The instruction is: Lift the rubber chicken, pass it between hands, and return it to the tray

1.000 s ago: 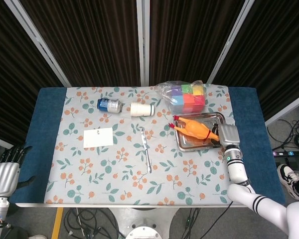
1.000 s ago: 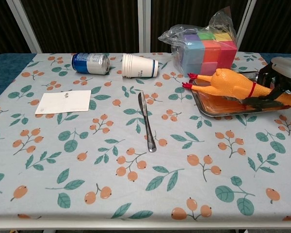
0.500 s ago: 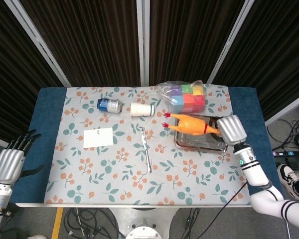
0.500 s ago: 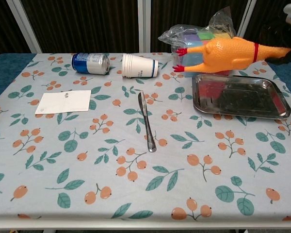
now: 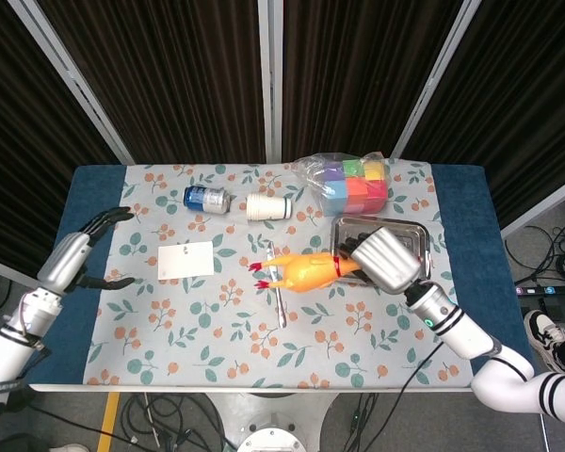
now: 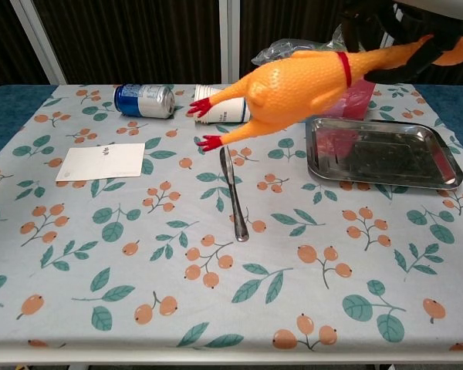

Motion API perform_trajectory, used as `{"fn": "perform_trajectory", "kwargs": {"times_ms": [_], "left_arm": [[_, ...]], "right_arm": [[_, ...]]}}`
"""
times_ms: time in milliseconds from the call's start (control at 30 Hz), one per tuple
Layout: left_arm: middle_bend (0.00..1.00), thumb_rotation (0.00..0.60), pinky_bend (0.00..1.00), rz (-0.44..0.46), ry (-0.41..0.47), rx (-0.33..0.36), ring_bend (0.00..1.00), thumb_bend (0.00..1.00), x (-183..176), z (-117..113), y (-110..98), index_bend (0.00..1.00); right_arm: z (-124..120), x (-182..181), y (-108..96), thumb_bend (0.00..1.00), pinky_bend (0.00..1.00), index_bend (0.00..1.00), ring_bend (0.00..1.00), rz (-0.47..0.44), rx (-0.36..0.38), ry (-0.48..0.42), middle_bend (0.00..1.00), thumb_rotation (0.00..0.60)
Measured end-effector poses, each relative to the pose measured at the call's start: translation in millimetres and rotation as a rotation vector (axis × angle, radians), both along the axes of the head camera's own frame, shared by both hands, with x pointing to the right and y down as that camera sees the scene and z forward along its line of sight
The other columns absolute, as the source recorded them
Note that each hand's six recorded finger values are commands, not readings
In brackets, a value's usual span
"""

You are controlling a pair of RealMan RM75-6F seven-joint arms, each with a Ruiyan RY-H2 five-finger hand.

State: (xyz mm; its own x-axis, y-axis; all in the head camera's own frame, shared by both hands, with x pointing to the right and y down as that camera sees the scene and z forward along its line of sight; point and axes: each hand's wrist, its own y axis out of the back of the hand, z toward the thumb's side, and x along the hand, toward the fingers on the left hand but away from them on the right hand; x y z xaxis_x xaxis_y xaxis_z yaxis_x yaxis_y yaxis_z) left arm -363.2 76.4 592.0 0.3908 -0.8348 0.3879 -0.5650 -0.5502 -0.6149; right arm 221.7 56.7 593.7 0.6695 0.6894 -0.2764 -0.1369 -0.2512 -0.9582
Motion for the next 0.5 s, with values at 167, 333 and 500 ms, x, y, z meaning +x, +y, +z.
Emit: {"fn": "perform_trajectory", "kwargs": {"times_ms": [167,333,500], "left_arm": [[0.17,0.600,0.19,0.026,0.128,-0.174,0.12,0.04,31,12,-19,0.19],[0.17,0.600,0.19,0.040,0.227,-0.317,0.12,0.04,59,18,-28,0.19],[0.17,0.600,0.20,0.022,0.353,-0.456,0.12,0.04,82,24,-27,0.19]], "right_arm": [[-11,-34,-4,0.61,0.89,0.84,0.69,-0.099,0.055,0.011,0.70,0.600],[-24,-62,-11,0.61,0.89,0.84,0.69,-0.172,0.115,0.019,0.70,0.600],[-32,-83,-17,0.61,0.89,0.84,0.69,-0.232,0.179,0.042,0.70,0.600]]}}
